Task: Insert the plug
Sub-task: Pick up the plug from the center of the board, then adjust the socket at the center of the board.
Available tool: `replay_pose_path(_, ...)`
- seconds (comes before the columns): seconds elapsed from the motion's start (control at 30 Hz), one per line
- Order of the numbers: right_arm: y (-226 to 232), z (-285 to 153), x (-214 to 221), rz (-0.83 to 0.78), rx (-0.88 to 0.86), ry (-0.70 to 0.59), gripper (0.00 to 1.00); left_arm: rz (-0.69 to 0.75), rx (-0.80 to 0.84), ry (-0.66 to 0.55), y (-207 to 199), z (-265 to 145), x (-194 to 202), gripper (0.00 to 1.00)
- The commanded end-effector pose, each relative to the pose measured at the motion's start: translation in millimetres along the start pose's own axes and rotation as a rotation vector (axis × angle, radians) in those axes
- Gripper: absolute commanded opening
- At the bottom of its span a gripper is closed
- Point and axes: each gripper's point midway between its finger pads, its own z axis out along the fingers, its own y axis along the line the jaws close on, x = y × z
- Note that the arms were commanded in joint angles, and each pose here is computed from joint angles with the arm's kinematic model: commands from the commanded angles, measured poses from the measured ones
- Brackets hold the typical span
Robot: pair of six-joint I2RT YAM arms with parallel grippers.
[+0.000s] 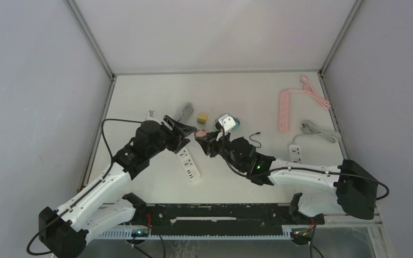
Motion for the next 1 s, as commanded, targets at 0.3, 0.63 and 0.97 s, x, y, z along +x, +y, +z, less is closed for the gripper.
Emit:
replay_pose_path(0.3, -16, -39, -23, 0.056, 0.065, 0.055, 0.00, 0.344, -0.358, -0.038, 122, -18, -35, 0.69)
replay_pose_path(0.63, -29, -69, -11, 0.049, 0.105, 0.161, 0.00, 0.365, -0.348, 0.084, 154, 10, -38, 0.62)
replay_pose_path(0.97, -35, -80, -3, 0.055, 0.123, 0.210, 0.00, 0.304, -0.336, 0.216, 175, 35, -23, 0.50)
